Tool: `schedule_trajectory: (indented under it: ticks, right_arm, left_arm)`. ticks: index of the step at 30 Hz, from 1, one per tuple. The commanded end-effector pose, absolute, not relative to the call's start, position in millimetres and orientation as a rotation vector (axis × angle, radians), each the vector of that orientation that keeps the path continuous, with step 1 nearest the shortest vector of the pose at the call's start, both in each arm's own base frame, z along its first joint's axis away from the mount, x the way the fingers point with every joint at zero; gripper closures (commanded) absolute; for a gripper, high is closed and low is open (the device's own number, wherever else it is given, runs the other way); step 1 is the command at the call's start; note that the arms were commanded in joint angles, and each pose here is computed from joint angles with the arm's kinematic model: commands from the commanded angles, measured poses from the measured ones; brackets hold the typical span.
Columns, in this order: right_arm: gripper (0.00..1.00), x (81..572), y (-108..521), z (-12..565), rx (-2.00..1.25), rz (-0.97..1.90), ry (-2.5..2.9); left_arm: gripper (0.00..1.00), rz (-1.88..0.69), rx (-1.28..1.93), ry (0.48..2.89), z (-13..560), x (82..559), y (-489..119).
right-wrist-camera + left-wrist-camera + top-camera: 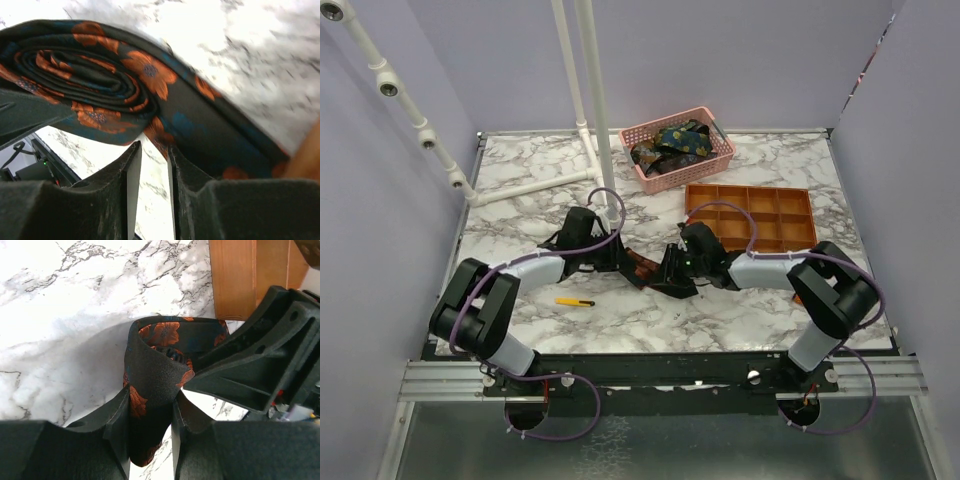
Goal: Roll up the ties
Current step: Roll the tie at the center of the board.
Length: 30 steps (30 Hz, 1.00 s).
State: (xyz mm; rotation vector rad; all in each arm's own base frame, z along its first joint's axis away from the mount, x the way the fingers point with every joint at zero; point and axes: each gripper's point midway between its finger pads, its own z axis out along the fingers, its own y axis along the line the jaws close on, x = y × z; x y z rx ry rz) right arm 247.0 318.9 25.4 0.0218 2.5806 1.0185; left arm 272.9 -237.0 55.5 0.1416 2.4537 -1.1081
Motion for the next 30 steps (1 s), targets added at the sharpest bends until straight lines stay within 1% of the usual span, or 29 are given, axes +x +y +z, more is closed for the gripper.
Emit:
schedule_trajectory:
  ticks: [1, 3, 8, 13, 20, 26, 30]
  right_arm:
    - [0.65, 237, 286, 29, 0.054, 0.879, 2.592]
    - [0.63, 233, 272, 37, 0.064, 0.830, 2.571]
    - [0.62, 210, 237, 53, 0.071, 0.766, 2.527]
    - [0.62, 185, 220, 56, 0.085, 0.811, 2.503]
    - [0.63, 156, 207, 45, 0.110, 0.868, 2.534]
    - [0.63, 147, 198, 44, 0.109, 0.860, 2.527]
    - [0.64, 161, 197, 55, 0.126, 0.835, 2.459]
  left_arm:
    - [1.00, -0.783, 0.171, 2.436, 63, 280, -228]
    - [1.00, -0.672, 0.137, 2.442, 64, 279, -221]
    - [1.00, -0.427, -0.010, 2.398, 69, 279, -202]
    - [1.00, -0.243, -0.100, 2.327, 76, 272, -198]
    - [1.00, 0.037, -0.109, 2.259, 79, 263, -214]
    - [1.00, 0.165, -0.183, 2.207, 76, 269, -229]
    - [1.00, 0.174, -0.235, 2.188, 73, 272, -237]
